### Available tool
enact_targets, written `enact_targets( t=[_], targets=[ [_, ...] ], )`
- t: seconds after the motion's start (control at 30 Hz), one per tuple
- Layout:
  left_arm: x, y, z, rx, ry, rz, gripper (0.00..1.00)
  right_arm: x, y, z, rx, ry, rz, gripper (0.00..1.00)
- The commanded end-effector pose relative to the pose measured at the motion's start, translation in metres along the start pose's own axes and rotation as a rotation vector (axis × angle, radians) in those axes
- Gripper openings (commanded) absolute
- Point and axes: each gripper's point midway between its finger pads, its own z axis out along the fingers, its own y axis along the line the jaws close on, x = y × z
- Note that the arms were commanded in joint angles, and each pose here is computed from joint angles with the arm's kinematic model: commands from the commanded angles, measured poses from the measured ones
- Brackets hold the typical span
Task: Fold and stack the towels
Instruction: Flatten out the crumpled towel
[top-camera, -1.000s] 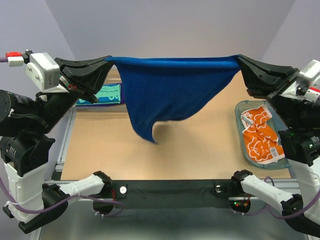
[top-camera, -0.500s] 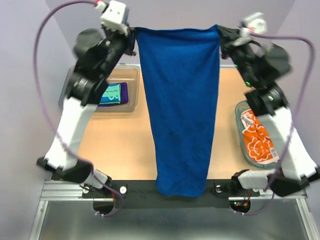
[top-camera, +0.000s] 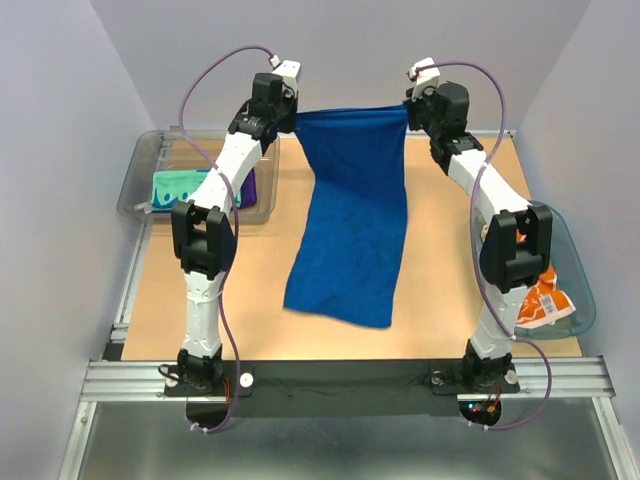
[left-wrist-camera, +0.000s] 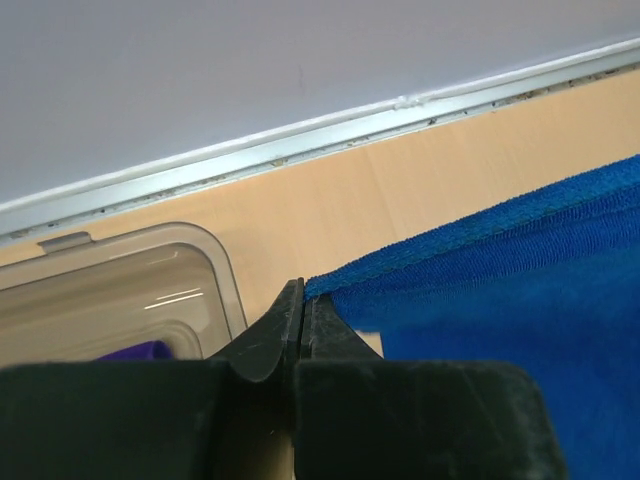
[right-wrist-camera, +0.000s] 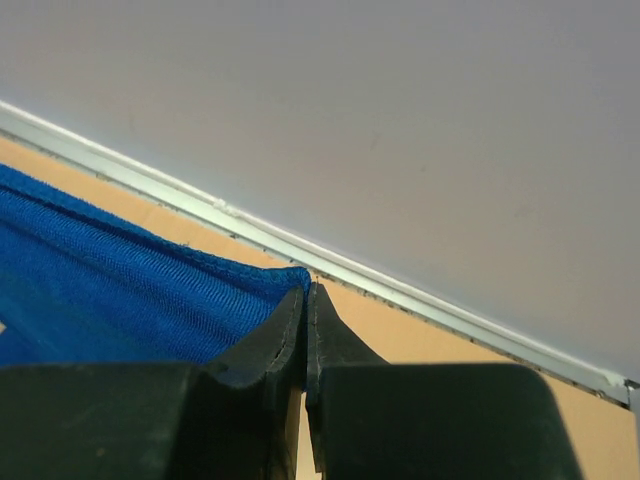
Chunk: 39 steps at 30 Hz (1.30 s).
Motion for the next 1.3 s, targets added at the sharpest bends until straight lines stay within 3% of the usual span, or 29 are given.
enact_targets(
  t=[0.0,0.27,0.5,0.83,1.0,1.27],
  targets=[
    [-0.095,0.012,-0.039,0.003,-0.253,-0.012,0.00,-0.056,-0.034,0.000,0.059,-0.227,0.016,0.05],
    [-0.090,0.002,-0.049,0.062,-0.282,0.014,0.00,-0.043,-0.025,-0.013,0.022,-0.242,0.005,0.06],
    [-0.049,-0.005,-0.034,0.110,-0.195,0.015,0.00,0.004,-0.016,-0.018,0.022,-0.160,-0.010,0.06],
    [-0.013,-0.031,-0.029,0.223,-0.129,-0.045,0.00,0.041,-0.045,-0.003,0.080,-0.112,-0.024,0.05],
    [-0.015,-0.033,-0.023,0.229,-0.127,-0.076,0.00,0.018,-0.064,0.013,0.121,-0.167,-0.070,0.05],
    [-0.063,-0.026,-0.027,0.190,-0.224,-0.096,0.00,-0.024,-0.089,0.021,0.211,-0.297,-0.146,0.04]
  ],
)
